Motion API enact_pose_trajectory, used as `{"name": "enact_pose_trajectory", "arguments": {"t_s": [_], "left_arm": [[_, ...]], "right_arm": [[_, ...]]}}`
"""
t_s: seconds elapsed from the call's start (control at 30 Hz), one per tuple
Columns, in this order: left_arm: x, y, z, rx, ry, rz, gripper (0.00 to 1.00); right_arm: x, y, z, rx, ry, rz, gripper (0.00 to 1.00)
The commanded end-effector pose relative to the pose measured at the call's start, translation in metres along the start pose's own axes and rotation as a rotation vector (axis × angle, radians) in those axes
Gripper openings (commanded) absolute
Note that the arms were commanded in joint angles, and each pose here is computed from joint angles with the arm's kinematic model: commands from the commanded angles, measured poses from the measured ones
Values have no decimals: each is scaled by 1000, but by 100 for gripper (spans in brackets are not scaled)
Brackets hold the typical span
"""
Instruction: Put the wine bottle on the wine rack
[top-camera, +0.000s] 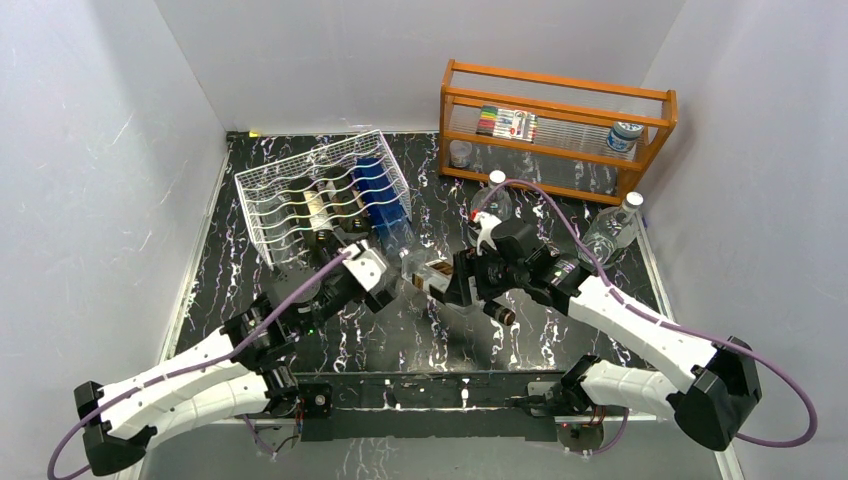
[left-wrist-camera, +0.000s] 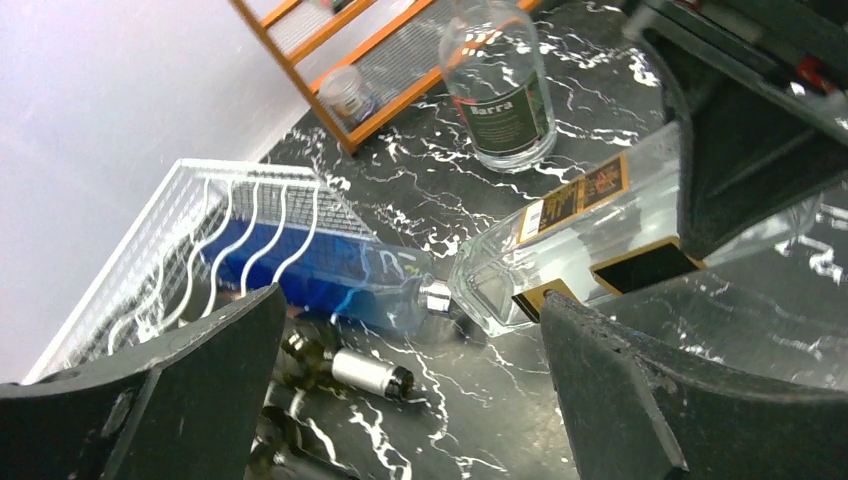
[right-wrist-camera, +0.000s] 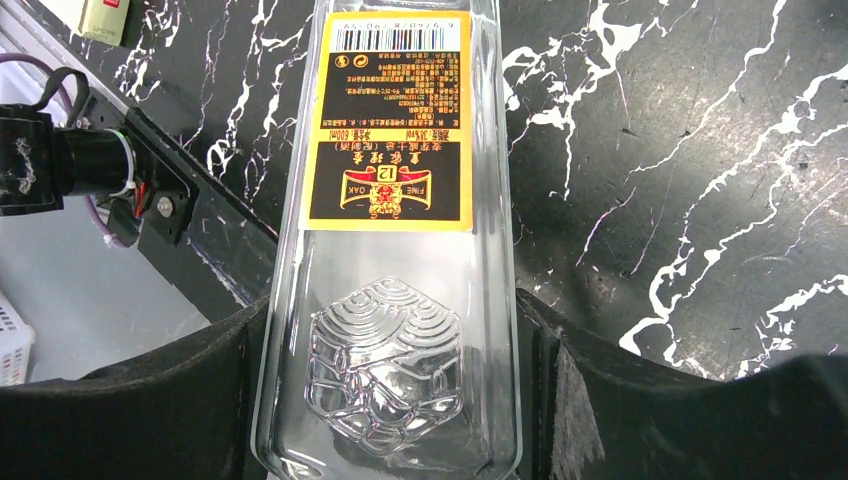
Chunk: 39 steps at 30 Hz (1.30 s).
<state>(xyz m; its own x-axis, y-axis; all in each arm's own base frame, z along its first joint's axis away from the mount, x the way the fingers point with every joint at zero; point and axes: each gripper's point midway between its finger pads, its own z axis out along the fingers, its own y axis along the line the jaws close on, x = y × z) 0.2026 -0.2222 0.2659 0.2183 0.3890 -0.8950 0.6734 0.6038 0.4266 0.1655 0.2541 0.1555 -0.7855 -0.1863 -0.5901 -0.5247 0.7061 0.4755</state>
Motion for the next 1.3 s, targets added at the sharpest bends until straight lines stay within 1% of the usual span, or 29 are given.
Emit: {"name": "enact_pose_trajectory", "arguments": {"t_s": [0.0,0.13,0.2,0.23,0.33,0.5,0.63,0.73,0.83,0.9,0.93,0.97,1.03,1.1,1.13,1.2,1.27], "left_arm": [[4,29,-9,-219,28,-272,98],[23,61,-27,-457,138,-395,98],[25,71,-38,-532,190,-442,98],[22,75,-43,-544,209,-457,98],[-6,89,-57,-541,188,-496,98],[-44,106,-76,-516,68,-539,98],[-59,113,-86,-497,22,-538,98],[-61,113,-91,-489,25,-538,98],[-53,112,-94,-498,54,-544,98],[-48,112,-97,-515,79,-562,98],[-41,110,-101,-520,113,-571,98],[-37,108,-104,-515,127,-580,98],[-33,104,-106,-505,123,-602,98],[-30,102,-105,-502,125,-604,98],[-30,102,-104,-501,127,-603,98],[-30,101,-104,-494,133,-600,98],[-29,99,-103,-492,137,-603,98]], "right_arm": [[-69,43,-18,-134,-220,-81,0],[-91,63,-29,-185,-259,-63,0],[-106,74,-38,-210,-300,-64,0],[-114,79,-42,-221,-324,-69,0],[-136,86,-44,-225,-378,-71,0],[-176,88,-35,-186,-475,-66,0],[-213,84,-25,-128,-590,-62,0],[-243,80,-14,-78,-663,-67,0],[-272,72,-4,-4,-735,-47,0],[-291,75,1,-14,-788,-27,0],[-309,81,14,-30,-819,-24,0],[-319,79,31,-12,-809,-40,0],[-328,79,51,-11,-800,-55,0],[-338,95,81,-89,-763,-60,0],[-346,100,89,-96,-782,-51,0],[-356,91,95,-51,-835,-17,0],[-356,81,102,-12,-841,10,0]]}}
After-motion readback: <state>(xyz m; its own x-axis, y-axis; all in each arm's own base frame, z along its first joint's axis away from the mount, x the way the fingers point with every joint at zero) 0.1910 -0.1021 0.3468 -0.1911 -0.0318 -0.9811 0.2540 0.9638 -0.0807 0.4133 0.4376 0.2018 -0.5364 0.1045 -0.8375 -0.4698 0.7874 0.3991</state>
